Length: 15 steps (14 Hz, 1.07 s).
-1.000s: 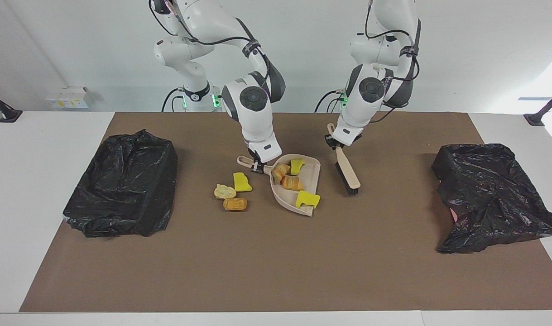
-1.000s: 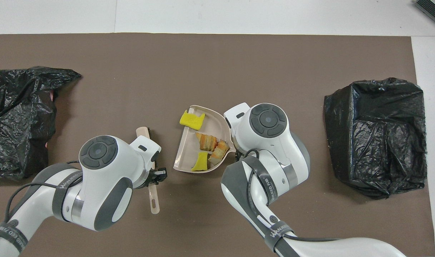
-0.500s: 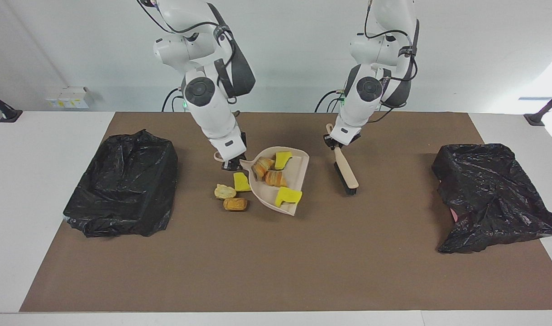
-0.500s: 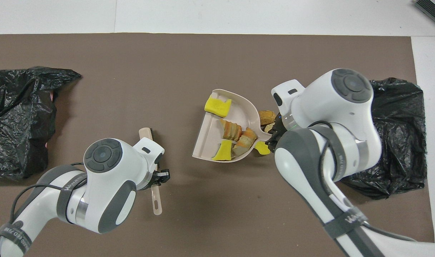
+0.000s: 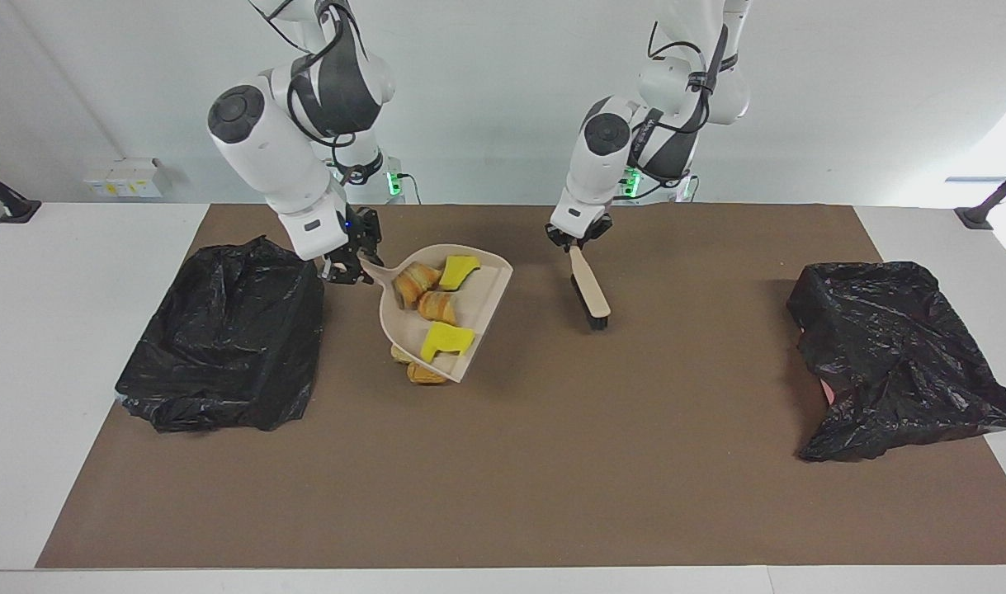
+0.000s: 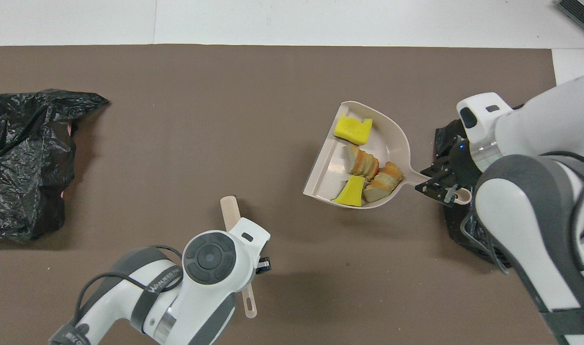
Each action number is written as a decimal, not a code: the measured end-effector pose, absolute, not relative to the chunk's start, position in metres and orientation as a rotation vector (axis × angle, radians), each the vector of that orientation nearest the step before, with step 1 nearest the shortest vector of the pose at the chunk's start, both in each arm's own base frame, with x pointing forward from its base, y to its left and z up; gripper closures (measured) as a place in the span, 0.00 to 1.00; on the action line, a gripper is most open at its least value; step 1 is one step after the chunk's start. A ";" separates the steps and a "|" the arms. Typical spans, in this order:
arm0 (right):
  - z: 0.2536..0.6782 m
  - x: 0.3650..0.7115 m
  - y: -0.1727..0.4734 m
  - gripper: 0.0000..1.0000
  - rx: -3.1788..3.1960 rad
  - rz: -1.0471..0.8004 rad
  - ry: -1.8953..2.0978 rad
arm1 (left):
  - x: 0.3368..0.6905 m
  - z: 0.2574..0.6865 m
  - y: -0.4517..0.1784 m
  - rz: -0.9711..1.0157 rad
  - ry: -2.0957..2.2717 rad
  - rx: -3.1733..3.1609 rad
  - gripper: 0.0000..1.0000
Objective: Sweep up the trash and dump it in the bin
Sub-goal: 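Carry the dustpan to the black bag with the right gripper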
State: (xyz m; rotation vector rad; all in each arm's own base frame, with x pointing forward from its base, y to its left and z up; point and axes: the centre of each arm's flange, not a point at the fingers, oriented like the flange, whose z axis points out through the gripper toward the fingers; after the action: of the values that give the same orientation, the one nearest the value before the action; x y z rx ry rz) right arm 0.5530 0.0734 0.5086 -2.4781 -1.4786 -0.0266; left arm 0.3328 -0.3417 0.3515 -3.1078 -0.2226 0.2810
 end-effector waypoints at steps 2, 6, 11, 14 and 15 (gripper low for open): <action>0.520 0.547 0.034 0.69 -2.486 -0.024 -1.445 | 0.305 0.341 -0.360 0.268 -0.202 -3.102 0.74; 0.523 0.534 -0.081 0.69 -2.523 -0.013 -1.457 | 0.283 0.340 -0.372 0.302 -0.216 -3.111 0.74; 0.528 0.512 -0.204 0.69 -2.693 0.084 -1.593 | 0.294 0.342 -0.363 0.306 -0.141 -3.134 0.52; 0.535 0.511 -0.230 0.69 -2.782 0.267 -1.749 | 0.313 0.346 -0.352 0.301 -0.176 -3.149 0.19; 0.536 0.512 -0.230 0.69 -2.789 0.345 -1.805 | 0.324 0.348 -0.344 0.296 -0.196 -3.156 0.08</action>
State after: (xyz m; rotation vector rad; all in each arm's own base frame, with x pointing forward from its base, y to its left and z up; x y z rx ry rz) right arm 0.5118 -0.2301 0.5359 -2.7886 -1.8049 0.3448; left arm 0.3245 -0.3436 0.3484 -3.1560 -0.1964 0.2964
